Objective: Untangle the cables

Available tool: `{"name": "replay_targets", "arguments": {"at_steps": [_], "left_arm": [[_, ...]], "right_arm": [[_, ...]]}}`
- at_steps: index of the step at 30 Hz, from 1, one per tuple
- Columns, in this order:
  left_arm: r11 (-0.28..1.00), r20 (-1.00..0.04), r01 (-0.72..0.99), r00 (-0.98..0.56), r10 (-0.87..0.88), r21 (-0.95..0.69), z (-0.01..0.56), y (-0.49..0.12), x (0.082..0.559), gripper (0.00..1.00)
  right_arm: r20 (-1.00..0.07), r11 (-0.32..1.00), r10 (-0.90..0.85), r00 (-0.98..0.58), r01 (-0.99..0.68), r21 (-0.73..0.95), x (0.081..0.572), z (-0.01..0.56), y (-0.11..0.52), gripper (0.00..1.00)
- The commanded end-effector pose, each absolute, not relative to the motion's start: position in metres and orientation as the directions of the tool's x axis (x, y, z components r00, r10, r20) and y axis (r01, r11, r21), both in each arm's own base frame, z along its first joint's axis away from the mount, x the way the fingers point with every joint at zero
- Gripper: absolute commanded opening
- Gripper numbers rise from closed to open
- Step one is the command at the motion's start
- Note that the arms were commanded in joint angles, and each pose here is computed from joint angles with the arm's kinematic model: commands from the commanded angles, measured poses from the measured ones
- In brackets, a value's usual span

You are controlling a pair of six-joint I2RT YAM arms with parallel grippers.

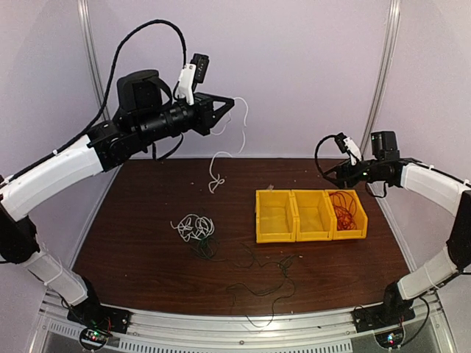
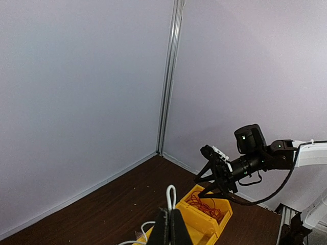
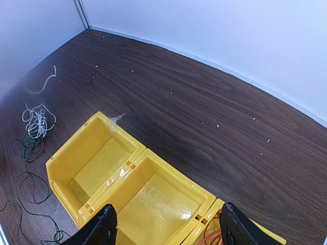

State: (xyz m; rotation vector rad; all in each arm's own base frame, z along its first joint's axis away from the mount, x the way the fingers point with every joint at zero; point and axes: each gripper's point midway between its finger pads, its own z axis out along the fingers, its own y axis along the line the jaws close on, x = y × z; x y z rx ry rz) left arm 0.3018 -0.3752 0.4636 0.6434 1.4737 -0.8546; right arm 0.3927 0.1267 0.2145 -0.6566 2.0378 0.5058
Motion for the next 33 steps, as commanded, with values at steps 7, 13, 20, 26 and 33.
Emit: {"name": "replay_targets", "arguments": {"at_steps": [7, 13, 20, 26, 33], "left_arm": [[0.513, -0.982, 0.843, -0.084, -0.170, -0.161, 0.470, -0.394, 0.305, 0.00], [0.475, -0.976, 0.860, -0.110, -0.187, -0.188, 0.466, -0.404, 0.302, 0.00], [0.502, -0.969, 0.829, -0.190, -0.160, -0.246, 0.421, -0.423, 0.321, 0.00], [0.513, -0.955, 0.808, -0.279, -0.098, -0.288, 0.359, -0.445, 0.338, 0.00], [0.456, -0.930, 0.817, -0.360, -0.074, -0.353, 0.319, -0.468, 0.340, 0.00]], "right_arm": [[-0.871, 0.749, -0.238, -0.430, -0.652, 0.118, 0.384, 0.214, 0.133, 0.70], [-0.867, 0.742, -0.240, -0.436, -0.658, 0.126, 0.383, 0.210, 0.135, 0.70], [-0.863, 0.738, -0.247, -0.442, -0.663, 0.129, 0.383, 0.207, 0.135, 0.70], [-0.864, 0.737, -0.248, -0.439, -0.664, 0.126, 0.382, 0.208, 0.135, 0.70], [-0.861, 0.733, -0.251, -0.443, -0.667, 0.130, 0.382, 0.206, 0.136, 0.70]]}}
